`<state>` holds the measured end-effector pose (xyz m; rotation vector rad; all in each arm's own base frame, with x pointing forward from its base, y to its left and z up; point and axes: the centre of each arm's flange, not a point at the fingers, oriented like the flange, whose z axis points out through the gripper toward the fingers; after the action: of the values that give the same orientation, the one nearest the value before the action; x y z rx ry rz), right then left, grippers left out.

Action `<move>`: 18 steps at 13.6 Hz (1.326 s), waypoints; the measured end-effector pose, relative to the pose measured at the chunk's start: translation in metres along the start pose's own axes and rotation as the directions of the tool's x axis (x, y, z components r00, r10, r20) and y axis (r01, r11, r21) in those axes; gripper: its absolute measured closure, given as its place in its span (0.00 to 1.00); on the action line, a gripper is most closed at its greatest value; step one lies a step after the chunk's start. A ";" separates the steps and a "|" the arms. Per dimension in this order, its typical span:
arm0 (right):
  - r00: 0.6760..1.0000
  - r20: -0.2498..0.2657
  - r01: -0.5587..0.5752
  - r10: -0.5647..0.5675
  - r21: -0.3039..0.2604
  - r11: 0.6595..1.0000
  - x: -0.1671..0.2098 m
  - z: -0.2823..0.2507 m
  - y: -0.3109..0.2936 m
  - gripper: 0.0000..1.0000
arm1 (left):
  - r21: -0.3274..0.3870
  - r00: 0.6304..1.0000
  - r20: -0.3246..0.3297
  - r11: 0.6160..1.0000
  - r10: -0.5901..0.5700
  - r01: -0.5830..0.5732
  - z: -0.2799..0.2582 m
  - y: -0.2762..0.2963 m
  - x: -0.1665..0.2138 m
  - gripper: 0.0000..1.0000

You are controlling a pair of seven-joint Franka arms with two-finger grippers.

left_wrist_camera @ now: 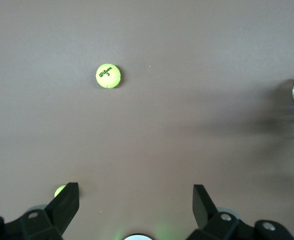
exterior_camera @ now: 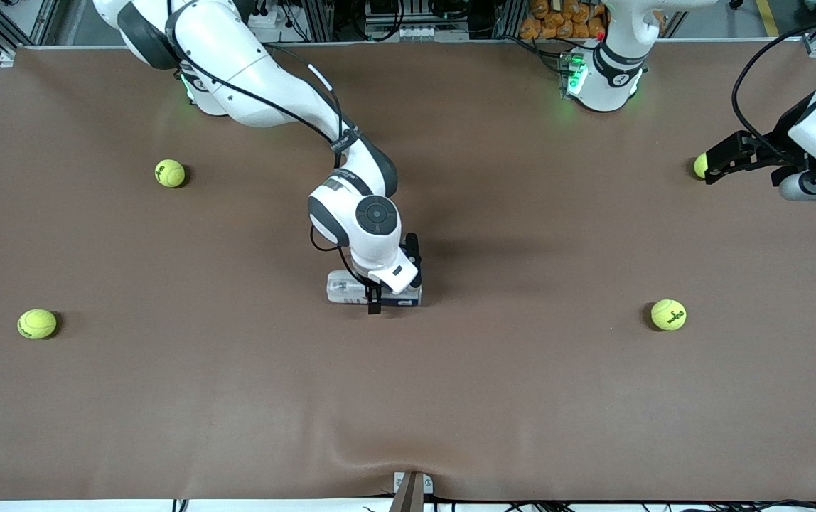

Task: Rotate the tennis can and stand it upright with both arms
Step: 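Carry the can with the right gripper to the table center and lower it, then open the right gripper and withdraw while the left gripper reaches toward the can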

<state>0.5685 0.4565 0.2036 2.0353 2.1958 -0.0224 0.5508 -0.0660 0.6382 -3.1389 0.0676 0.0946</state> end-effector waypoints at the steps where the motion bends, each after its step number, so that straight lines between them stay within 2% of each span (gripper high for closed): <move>1: 1.000 0.000 -0.002 0.002 -0.005 1.000 0.000 -0.013 0.003 0.00 | 0.000 1.000 0.000 1.000 0.000 0.000 0.000 0.000 0.000 0.00; 3: 1.000 0.005 -0.025 0.025 0.000 1.000 -0.004 -0.055 0.006 0.00 | 0.000 1.000 0.001 1.000 0.002 -0.002 0.001 0.001 0.000 0.00; 5: 0.995 -0.033 -0.096 0.097 0.034 0.995 -0.017 -0.105 0.011 0.00 | -0.039 1.000 0.008 0.999 0.012 -0.011 0.002 0.008 0.000 0.00; 7: 0.979 -0.059 -0.191 0.195 0.073 0.979 -0.054 -0.140 0.028 0.00 | -0.111 0.999 0.031 0.994 0.023 -0.019 0.012 0.019 0.006 0.00; 9: 0.935 -0.051 -0.345 0.352 0.112 0.932 -0.115 -0.154 0.054 0.00 | -0.201 0.998 0.060 0.979 0.030 -0.018 0.032 0.029 0.019 0.00; 11: 0.854 0.009 -0.516 0.521 0.145 0.844 -0.177 -0.166 0.070 0.00 | -0.309 0.995 0.094 0.951 0.033 -0.002 0.056 0.040 0.036 0.00; 13: 0.757 0.051 -0.651 0.652 0.152 0.744 -0.238 -0.188 0.080 0.00 | -0.415 0.991 0.123 0.910 0.044 0.011 0.084 0.048 0.054 0.00; 15: 0.666 0.082 -0.744 0.742 0.153 0.651 -0.308 -0.215 0.085 0.00 | -0.480 0.992 0.113 0.877 0.061 0.001 0.107 0.055 0.069 0.00; 16: 0.612 0.097 -0.789 0.785 0.150 0.596 -0.343 -0.230 0.083 0.00 | -0.508 0.993 0.103 0.861 0.064 -0.003 0.117 0.059 0.074 0.00; 18: 0.468 0.130 -0.882 0.874 0.124 0.454 -0.406 -0.264 0.073 0.00 | -0.585 0.993 0.077 0.810 0.088 -0.027 0.140 0.069 0.077 0.00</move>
<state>0.6436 0.0895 0.5188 2.9714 0.8400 -0.1487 0.6161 -0.1378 0.4941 -3.7444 0.1637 0.3376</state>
